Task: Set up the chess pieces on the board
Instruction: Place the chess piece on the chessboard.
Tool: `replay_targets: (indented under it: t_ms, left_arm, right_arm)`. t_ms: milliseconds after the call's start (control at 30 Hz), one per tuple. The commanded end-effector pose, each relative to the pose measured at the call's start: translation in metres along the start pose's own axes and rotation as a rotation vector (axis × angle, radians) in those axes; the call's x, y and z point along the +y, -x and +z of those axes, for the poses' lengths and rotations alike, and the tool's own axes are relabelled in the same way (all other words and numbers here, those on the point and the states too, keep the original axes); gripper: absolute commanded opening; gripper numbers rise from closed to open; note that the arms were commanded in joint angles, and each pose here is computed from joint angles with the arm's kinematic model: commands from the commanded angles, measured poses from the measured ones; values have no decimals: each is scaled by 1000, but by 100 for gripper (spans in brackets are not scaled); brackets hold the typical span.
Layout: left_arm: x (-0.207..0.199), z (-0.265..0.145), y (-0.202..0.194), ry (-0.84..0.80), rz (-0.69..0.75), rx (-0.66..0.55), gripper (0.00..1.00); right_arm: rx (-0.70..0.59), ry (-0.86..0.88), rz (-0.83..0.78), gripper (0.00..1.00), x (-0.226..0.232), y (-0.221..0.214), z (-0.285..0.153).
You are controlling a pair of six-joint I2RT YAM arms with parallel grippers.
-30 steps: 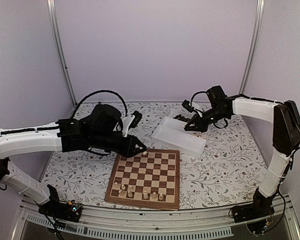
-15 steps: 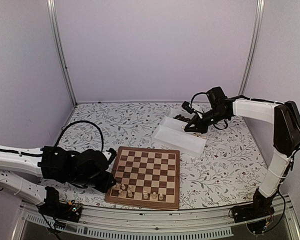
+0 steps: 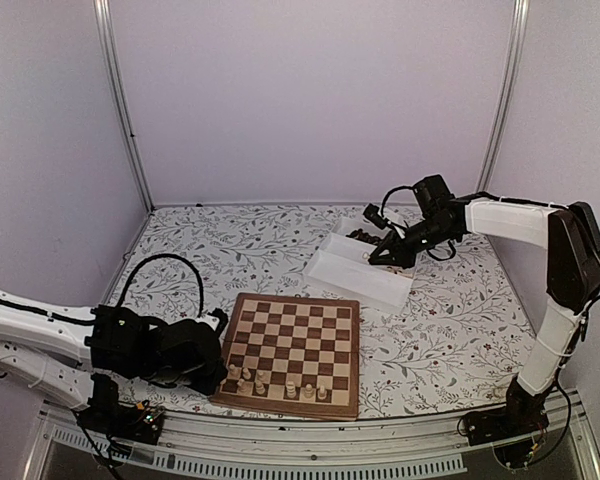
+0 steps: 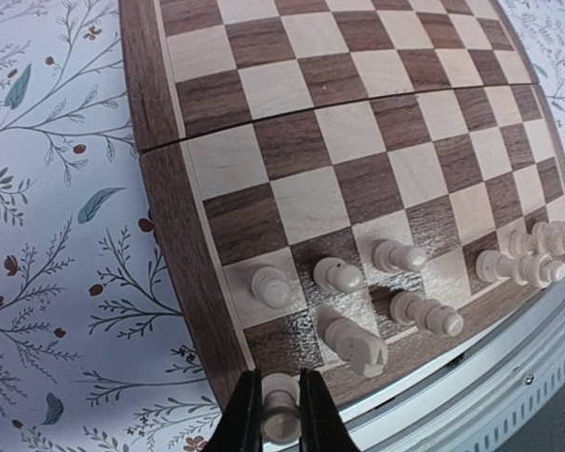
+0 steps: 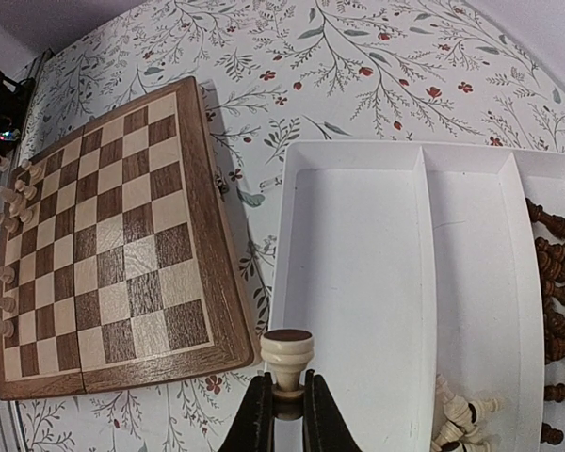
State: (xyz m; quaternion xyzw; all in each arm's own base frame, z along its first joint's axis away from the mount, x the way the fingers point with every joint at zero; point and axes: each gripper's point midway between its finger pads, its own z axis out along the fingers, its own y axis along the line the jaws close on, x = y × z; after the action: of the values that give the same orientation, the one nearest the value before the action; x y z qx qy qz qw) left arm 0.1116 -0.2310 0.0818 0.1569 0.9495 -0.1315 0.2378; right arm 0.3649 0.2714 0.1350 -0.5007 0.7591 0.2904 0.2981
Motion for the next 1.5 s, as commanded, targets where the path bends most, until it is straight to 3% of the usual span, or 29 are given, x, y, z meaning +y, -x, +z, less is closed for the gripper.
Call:
replay_targets:
  t_ms: [0,900,1467]
  left_arm:
    - [-4,5,-3,-14,-5,-15,4]
    - [-4,28,-14,6,33,12,7]
    - [-12,11,-7,-3,58,35,31]
  right_arm:
    - [-14,-21,-27,1,-1,5,-5]
    - [10,-31,-23,2,-5,-2,0]
    - [2,-33,-25,2,-4,2,-3]
